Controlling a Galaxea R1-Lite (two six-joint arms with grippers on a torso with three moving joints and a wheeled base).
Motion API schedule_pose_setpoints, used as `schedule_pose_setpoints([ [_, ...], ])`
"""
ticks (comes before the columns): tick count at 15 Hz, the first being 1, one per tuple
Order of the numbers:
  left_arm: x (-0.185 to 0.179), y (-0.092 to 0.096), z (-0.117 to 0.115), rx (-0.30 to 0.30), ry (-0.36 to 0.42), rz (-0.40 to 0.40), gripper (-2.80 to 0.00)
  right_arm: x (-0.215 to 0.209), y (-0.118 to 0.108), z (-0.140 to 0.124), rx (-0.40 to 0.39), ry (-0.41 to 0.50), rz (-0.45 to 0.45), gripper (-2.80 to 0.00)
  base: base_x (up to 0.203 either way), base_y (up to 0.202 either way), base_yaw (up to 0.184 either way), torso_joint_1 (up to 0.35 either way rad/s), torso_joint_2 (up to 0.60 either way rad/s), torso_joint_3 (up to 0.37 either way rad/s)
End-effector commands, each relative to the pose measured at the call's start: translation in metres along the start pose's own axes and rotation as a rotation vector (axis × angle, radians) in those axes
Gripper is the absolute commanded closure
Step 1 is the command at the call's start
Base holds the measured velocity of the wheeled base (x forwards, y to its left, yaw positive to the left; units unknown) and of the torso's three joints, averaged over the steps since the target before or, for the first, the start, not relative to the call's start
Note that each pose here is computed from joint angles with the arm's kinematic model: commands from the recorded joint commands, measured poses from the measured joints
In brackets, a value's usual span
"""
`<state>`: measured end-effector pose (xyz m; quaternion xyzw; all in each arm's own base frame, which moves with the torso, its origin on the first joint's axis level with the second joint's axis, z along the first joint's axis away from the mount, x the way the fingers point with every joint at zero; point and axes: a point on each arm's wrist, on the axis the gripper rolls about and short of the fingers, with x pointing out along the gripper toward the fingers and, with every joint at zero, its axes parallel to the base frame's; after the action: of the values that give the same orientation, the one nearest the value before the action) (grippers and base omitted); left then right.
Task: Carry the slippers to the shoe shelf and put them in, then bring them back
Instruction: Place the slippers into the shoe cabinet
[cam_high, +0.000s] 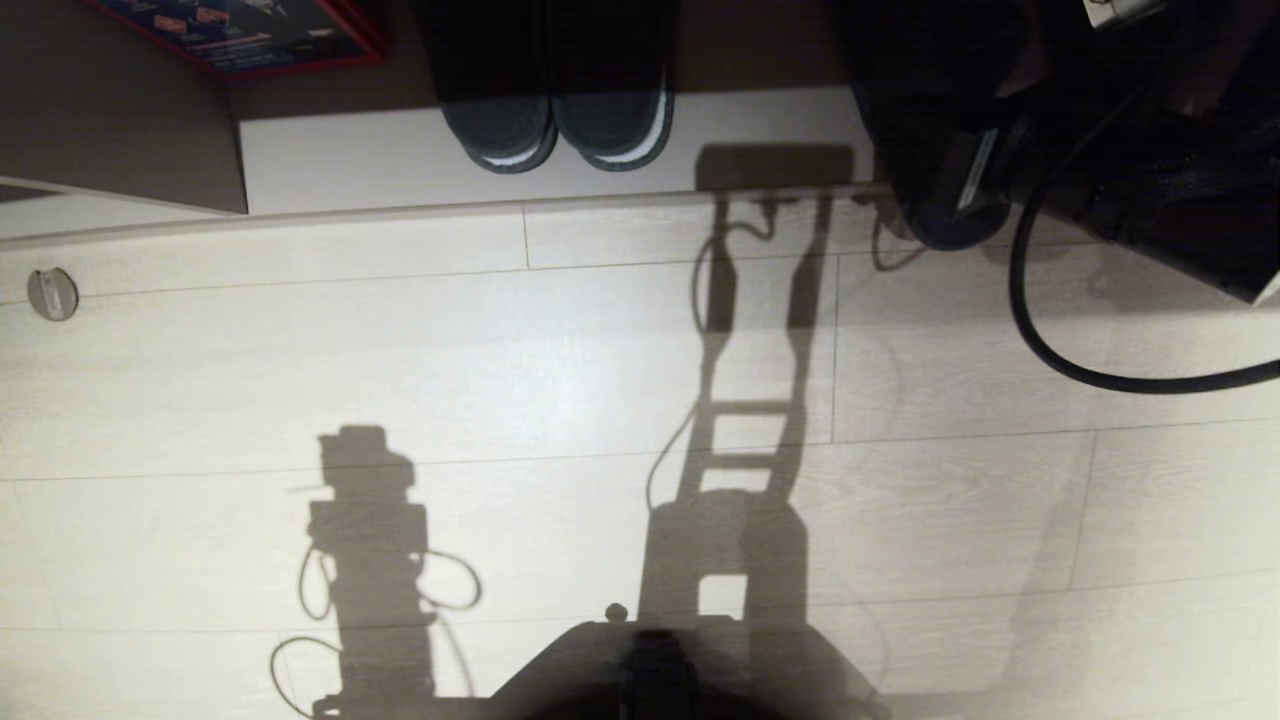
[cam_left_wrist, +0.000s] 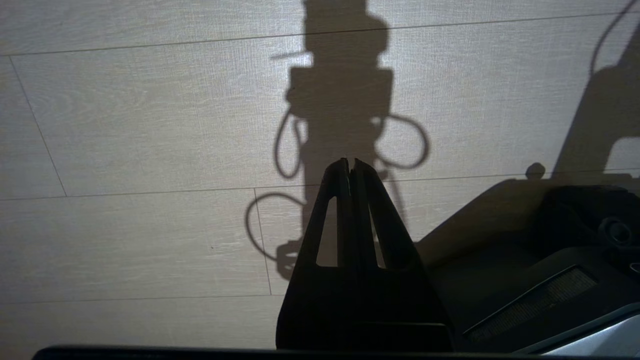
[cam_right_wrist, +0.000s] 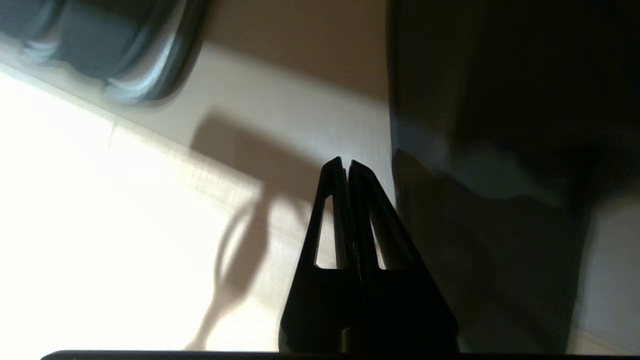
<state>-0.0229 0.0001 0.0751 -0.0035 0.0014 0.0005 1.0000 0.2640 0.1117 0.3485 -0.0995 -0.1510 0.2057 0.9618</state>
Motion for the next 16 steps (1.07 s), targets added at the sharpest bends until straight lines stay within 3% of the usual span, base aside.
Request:
schedule_pose_setpoints([
  [1, 0.0, 0.0, 0.0, -0.001, 0.0, 0.0, 0.0, 0.024, 0.013, -0.011, 0.007, 0.005, 0.0, 0.0, 0.0, 0.0, 0.0, 0.0, 0.0, 0.0],
  [6, 0.0, 0.0, 0.0, -0.001, 0.0, 0.0, 0.0, 0.082, 0.021, -0.016, -0.003, -0.092, -0.149, 0.0, 0.0, 0.0, 0.0, 0.0, 0.0, 0.0],
  [16, 0.0, 0.0, 0.0, -0.001, 0.0, 0.0, 0.0, 0.091, -0.009, -0.002, -0.053, -0.162, -0.287, 0.0, 0.0, 0.0, 0.0, 0.0, 0.0, 0.0],
])
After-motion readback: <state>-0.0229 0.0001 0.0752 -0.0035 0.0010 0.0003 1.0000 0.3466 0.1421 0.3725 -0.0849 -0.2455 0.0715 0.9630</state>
